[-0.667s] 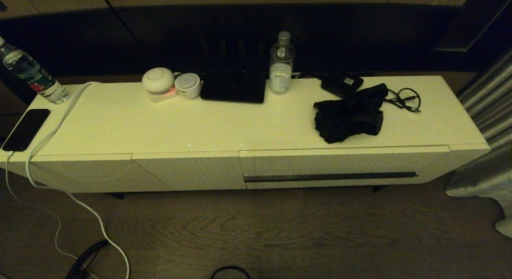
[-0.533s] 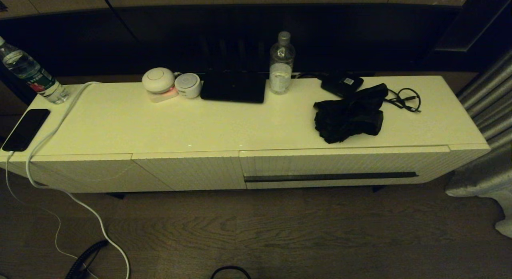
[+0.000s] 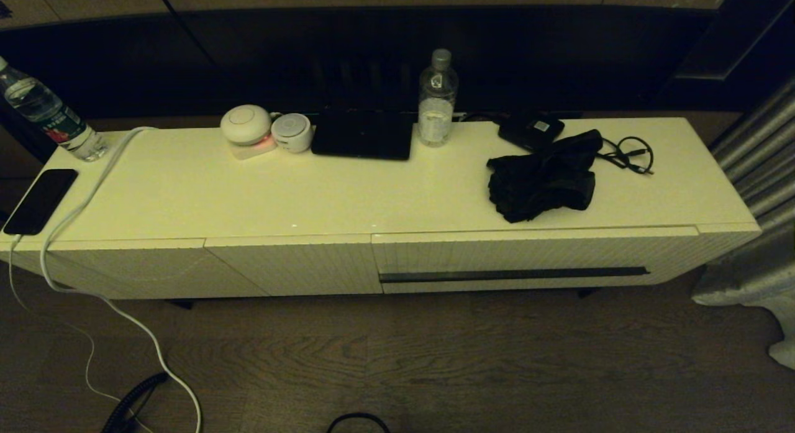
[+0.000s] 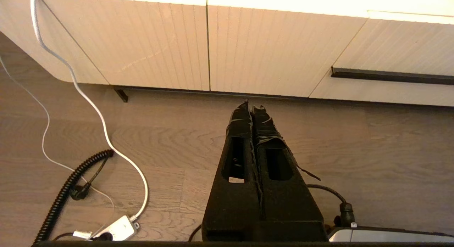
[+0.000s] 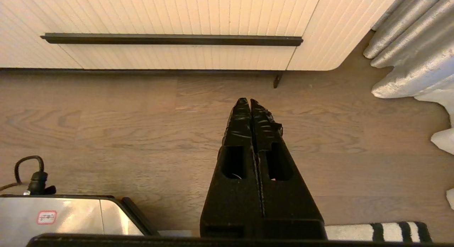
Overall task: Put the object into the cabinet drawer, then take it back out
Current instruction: Open the drawer
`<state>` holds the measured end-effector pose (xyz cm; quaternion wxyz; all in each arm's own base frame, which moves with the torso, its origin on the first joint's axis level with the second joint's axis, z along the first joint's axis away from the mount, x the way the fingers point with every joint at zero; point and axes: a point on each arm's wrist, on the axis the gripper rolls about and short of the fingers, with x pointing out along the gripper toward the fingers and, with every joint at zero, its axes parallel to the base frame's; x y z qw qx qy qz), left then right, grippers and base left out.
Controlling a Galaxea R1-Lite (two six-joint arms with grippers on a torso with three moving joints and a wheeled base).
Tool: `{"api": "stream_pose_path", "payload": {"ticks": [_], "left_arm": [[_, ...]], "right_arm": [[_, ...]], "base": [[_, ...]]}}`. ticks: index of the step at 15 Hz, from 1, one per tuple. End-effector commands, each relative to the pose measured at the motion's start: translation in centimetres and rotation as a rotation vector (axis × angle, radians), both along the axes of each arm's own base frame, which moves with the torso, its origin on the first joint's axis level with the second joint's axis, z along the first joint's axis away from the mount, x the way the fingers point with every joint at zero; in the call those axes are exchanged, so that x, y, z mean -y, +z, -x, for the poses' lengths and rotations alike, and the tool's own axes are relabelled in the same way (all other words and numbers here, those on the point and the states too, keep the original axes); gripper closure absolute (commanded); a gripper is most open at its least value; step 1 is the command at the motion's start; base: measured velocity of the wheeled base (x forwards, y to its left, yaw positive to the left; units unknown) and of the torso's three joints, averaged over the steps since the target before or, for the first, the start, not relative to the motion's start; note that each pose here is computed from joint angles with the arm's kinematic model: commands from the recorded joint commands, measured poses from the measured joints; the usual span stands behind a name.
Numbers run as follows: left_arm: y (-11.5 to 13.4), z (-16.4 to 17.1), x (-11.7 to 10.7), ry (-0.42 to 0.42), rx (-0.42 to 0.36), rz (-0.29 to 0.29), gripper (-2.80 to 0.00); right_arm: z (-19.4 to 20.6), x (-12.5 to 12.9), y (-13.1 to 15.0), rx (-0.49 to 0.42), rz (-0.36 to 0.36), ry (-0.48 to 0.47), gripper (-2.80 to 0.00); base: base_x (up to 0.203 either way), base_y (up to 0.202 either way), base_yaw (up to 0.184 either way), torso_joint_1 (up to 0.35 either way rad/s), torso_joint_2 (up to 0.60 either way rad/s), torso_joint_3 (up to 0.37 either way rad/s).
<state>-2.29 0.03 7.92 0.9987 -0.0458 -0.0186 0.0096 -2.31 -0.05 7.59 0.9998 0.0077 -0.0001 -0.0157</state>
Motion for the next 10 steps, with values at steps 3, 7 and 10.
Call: {"api": "stream_pose_path", "payload": {"ticks": [3, 7, 10], "left_arm": [[0.0, 0.0, 0.0, 0.001, 0.002, 0.001, 0.00], [0.0, 0.0, 0.0, 0.001, 0.002, 0.001, 0.00], [0.0, 0.0, 0.0, 0.001, 0.002, 0.001, 0.00]], "right_arm": [[1.4, 0.0, 5.0, 0.037, 0.000, -0.007, 0.00], [1.5, -0.1, 10.7, -0.031, 0.061, 0.024, 0.00], [-1.0, -0.1, 13.6, -0.124, 0.232, 0.083, 0.00]], "base": [[0.000, 0.000, 0.000, 0.000, 0.00, 0.000], [0.000, 0.000, 0.000, 0.000, 0.00, 0.000], [0.000, 0.000, 0.000, 0.000, 0.00, 0.000]]}}
